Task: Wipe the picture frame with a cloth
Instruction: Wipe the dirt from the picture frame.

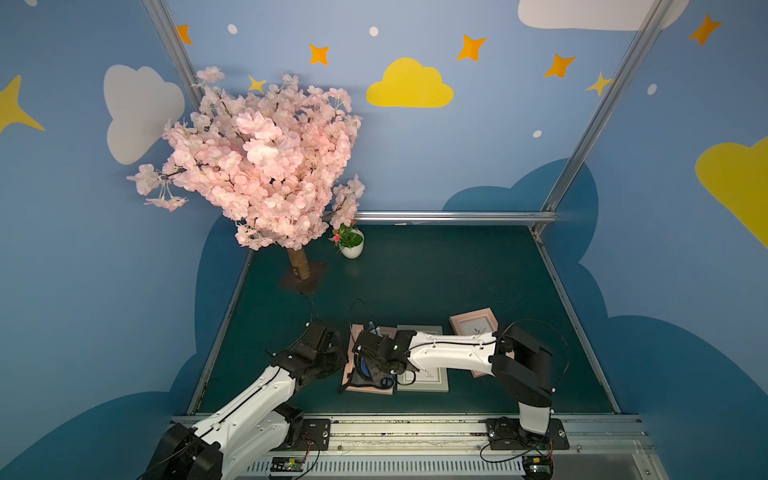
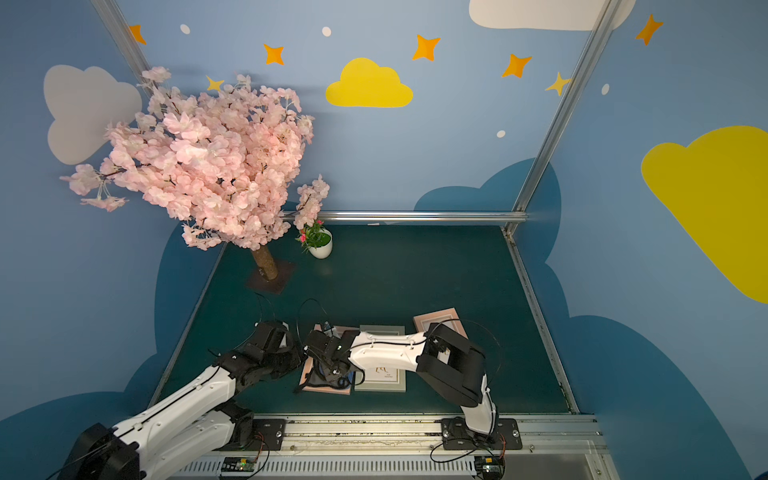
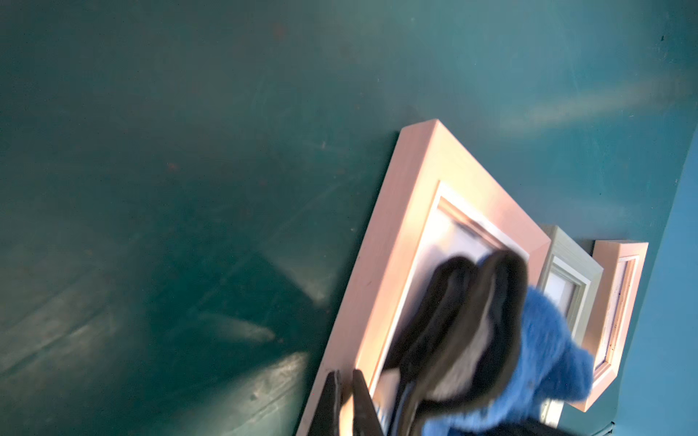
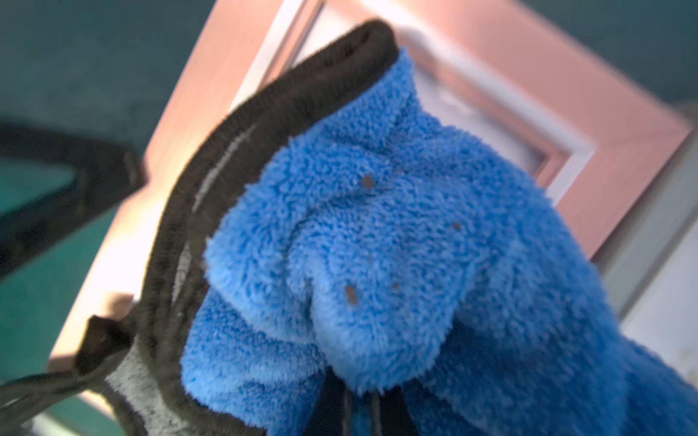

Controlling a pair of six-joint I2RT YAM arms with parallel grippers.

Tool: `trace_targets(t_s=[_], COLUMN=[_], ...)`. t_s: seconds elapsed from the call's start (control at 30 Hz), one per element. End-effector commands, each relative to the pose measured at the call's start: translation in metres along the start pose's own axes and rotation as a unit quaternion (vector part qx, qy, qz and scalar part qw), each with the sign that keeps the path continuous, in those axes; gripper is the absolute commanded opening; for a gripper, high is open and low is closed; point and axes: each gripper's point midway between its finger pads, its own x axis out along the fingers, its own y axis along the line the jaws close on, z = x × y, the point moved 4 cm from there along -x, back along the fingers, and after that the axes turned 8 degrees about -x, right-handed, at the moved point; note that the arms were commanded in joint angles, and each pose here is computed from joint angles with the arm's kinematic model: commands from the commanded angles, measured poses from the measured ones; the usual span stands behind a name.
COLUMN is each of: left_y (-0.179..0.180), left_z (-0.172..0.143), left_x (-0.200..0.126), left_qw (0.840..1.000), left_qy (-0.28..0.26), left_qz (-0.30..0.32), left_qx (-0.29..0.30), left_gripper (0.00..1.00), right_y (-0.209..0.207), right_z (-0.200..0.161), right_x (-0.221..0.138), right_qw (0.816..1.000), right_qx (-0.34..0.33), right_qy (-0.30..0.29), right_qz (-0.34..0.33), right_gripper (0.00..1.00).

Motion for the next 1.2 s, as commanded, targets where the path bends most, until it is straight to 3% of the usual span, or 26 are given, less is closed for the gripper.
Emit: trace_targets(t_s=[0.0, 0.33, 0.83, 1.17], left_y=[0.054, 0.056, 0.057, 0.054], left_z=[-0.034, -0.035, -0.035, -0.033], left_x=[0.004, 0.005, 0.006, 0.002], left_qw=[0.991, 0.990, 0.990, 0.990], left_qy=[0.076, 0.077, 0.077, 0.076], left_qz=[0.113, 0.118, 0.119, 0.118], left_qx=[-0.014, -0.016, -0.020, -0.013], left_gripper=[0.09, 0.09, 0.09, 0.13], right_y=[-0.005, -0.011, -0.069, -0.066], right_z=[-0.053, -0.049, 0.024, 0.015], right_x=[0.006, 0.018, 0.062, 0.046], right_qw=[0.995, 0.995, 0.997, 0.997], right_qx=[-0.009, -0.011, 0.030, 0.050], right_qy=[0.096, 0.100, 0.069, 0.060], right_qz=[-0.016, -0.021, -0.023, 0.010], right_gripper=[0.00, 0.00, 0.00, 0.00])
